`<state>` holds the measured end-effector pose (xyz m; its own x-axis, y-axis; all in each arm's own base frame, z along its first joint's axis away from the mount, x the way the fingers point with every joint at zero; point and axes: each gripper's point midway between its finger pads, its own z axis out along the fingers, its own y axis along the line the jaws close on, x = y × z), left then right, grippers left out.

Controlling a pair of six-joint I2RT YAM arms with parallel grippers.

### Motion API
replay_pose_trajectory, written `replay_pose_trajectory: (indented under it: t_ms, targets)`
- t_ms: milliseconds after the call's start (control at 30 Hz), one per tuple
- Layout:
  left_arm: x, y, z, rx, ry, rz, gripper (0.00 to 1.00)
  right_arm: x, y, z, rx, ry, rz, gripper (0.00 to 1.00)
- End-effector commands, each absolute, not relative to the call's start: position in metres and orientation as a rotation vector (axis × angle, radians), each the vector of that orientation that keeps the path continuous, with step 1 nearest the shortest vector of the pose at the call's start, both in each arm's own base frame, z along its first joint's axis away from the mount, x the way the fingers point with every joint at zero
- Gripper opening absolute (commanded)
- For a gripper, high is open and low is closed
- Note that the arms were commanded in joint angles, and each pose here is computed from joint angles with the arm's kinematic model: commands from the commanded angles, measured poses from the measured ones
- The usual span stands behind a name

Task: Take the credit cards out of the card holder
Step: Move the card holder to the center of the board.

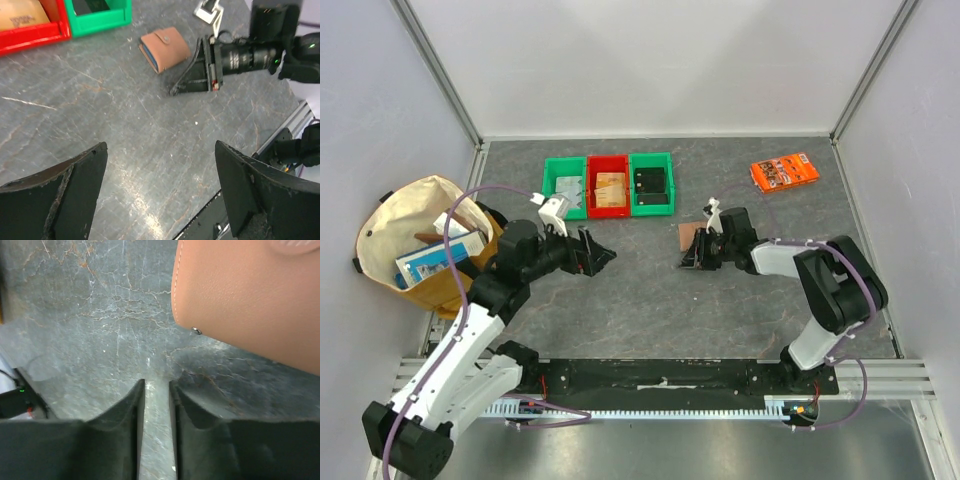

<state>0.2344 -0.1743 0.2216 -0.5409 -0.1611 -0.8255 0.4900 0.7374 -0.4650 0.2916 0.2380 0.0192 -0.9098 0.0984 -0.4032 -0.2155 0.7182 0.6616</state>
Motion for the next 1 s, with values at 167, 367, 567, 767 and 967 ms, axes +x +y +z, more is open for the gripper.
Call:
replay_pose_trajectory:
  t_ms: [167, 367, 567, 767, 967]
  targets:
    - [0.241, -0.153, 0.234, 0.176, 1.985, -0.661, 0.94, 0.362, 0.162, 0.088, -0.023, 2.298, 0.603, 0.7]
    - [0.237, -0.134, 0.24, 0.188, 1.908, -0.56, 0.95, 0.422, 0.127, 0.101, 0.011, 2.241, 0.513, 0.77]
    - [0.234, -0.133, 0.236, 0.187, 1.879, -0.564, 0.95, 0.452, 0.15, 0.071, -0.145, 2.311, 0.624, 0.78]
    - [0.229, -0.14, 0.23, 0.212, 1.902, -0.613, 0.94, 0.433, 0.173, 0.049, -0.239, 2.373, 0.782, 0.78]
    - [0.228, -0.146, 0.223, 0.226, 1.942, -0.644, 0.95, 0.368, 0.213, 0.039, -0.351, 2.464, 0.884, 0.77]
